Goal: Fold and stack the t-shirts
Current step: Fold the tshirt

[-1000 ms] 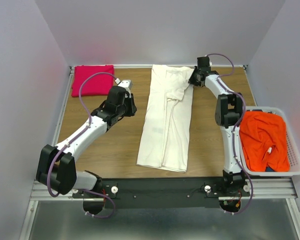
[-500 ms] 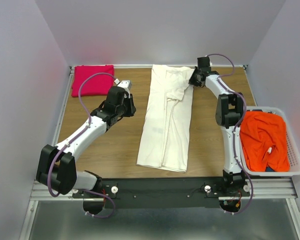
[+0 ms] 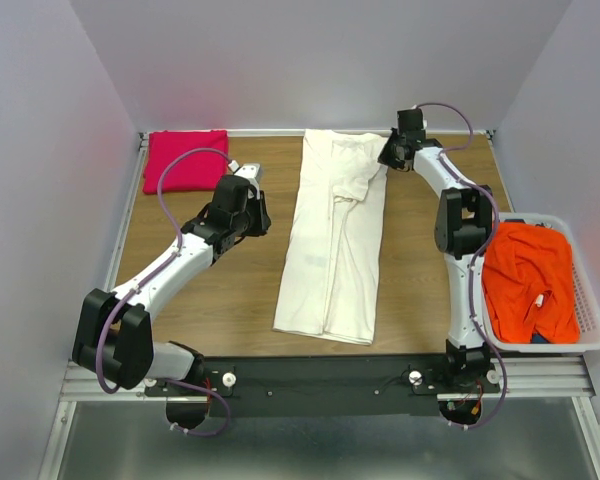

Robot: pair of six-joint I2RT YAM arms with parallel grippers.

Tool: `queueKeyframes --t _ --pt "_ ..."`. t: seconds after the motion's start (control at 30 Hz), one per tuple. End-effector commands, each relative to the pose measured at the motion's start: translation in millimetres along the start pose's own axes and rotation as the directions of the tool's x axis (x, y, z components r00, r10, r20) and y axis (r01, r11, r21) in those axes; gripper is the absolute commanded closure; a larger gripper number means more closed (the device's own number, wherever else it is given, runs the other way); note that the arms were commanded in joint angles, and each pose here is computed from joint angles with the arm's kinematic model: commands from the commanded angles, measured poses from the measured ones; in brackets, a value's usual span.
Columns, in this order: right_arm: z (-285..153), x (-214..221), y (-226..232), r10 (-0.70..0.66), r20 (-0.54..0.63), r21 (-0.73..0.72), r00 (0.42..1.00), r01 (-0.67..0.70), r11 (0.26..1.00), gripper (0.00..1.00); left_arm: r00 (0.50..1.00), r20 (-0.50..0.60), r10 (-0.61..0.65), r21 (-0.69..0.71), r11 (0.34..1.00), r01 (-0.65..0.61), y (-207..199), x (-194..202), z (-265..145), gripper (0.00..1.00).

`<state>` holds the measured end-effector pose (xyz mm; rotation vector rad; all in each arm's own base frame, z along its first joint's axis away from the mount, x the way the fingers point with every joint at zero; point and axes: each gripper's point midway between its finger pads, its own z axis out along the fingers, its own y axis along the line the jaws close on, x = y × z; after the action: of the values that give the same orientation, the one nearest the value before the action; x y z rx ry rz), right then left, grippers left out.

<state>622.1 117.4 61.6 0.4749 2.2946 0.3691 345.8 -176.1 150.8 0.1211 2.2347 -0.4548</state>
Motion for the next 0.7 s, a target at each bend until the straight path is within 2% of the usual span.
queueKeyframes --t 0.0,0.13,0.27,0.67 --pt "-15 -14 10 -0.004 0.033 -0.024 0.999 0.005 1.0 0.9 1.0 0.018 0.015 0.018 1.0 -0.015 0 -2 -3 0.68" --pt "-3 -13 7 -0.022 0.036 -0.016 0.999 0.023 1.0 0.78 1.0 0.018 0.015 0.023 1.0 -0.015 -1 -1 -4 0.68" --pt "8 -11 0 -0.037 0.044 0.016 0.998 0.037 0.999 0.7 1.0 0.015 0.012 0.021 1.0 -0.013 0 0 -3 0.68" --pt "30 2 -16 -0.054 0.027 0.055 0.998 0.052 0.997 0.7 1.0 0.003 0.013 0.019 1.0 -0.013 0 3 1 0.68"
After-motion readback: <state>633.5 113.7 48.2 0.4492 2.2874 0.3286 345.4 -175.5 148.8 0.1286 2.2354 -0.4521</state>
